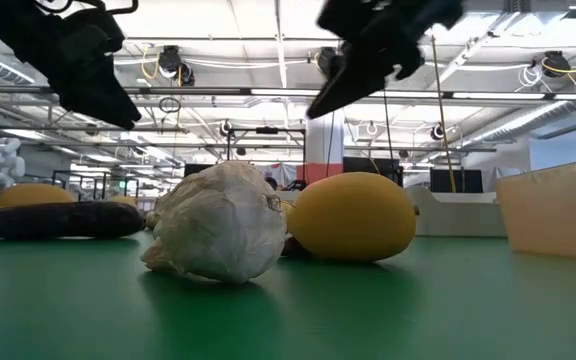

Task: Sort produce into baskets
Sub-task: Put the lemon into the left white bin

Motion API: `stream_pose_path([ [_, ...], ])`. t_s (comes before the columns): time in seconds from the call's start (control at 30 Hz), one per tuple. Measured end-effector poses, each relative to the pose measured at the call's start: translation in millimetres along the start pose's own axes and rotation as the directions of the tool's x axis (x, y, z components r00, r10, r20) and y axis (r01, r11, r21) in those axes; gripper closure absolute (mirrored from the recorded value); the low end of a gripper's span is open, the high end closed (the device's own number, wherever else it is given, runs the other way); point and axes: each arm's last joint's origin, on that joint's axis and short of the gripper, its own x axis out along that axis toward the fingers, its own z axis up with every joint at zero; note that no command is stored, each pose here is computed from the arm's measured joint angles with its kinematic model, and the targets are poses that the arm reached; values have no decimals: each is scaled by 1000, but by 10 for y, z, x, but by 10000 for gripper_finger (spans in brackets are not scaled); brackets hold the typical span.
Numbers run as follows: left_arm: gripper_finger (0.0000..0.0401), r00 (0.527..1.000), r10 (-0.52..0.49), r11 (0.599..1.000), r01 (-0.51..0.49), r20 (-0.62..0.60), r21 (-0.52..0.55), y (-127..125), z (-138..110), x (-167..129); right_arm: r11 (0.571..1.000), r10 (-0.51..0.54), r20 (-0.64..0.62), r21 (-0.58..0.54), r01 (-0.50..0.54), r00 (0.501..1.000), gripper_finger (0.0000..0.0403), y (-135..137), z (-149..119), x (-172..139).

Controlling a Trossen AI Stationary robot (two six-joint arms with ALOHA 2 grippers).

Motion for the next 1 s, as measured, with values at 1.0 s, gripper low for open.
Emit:
stream_pose_path([
  [1.0,150,997,-73,995,75,-40,59,8,16,12,967,-23,-413,-241,-84,911,60,-262,97,1292],
])
